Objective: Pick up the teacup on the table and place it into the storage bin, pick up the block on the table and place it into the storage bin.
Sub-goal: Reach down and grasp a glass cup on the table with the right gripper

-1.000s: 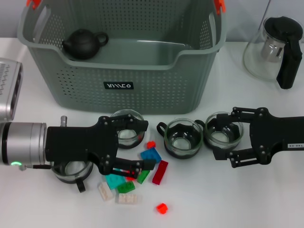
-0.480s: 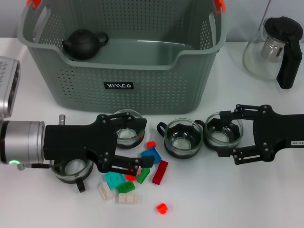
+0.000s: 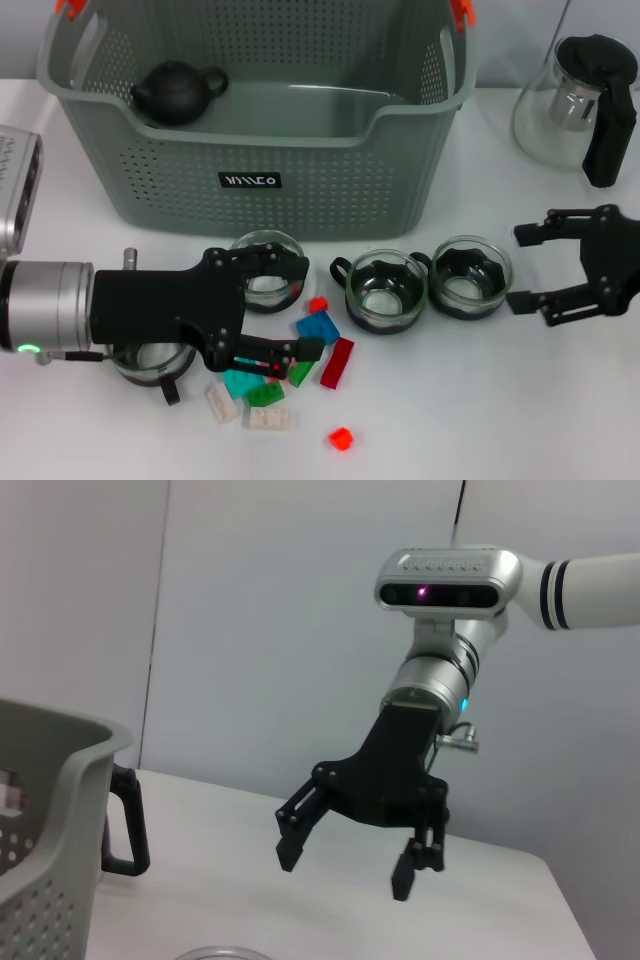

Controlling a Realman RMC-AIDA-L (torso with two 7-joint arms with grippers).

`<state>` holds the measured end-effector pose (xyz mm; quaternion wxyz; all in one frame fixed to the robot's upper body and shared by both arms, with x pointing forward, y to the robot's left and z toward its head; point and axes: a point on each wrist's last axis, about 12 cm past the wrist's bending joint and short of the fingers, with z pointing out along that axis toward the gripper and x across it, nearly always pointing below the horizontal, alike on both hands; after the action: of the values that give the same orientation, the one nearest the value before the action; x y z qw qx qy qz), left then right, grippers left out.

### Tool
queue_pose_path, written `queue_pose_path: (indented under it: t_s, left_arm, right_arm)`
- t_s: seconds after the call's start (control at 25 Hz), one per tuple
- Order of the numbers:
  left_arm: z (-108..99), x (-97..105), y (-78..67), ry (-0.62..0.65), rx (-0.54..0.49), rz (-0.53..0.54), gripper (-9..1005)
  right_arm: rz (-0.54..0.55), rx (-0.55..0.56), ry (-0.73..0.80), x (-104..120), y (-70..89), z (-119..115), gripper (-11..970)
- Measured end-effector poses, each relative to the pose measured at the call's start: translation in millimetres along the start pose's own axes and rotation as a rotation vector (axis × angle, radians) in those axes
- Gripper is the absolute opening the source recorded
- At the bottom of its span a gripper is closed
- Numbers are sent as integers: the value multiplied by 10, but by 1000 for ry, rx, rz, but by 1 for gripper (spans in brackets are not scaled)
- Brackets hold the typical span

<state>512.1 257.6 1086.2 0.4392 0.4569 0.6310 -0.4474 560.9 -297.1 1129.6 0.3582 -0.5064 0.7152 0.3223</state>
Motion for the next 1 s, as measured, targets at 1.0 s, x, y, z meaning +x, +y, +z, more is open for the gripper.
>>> queue_pose_path:
  t_s: [1.0]
  left_arm:
    - [-8, -5, 6, -16, -17, 10, 923]
  right_arm:
    - [-134, 9, 494, -594, -104, 859, 891]
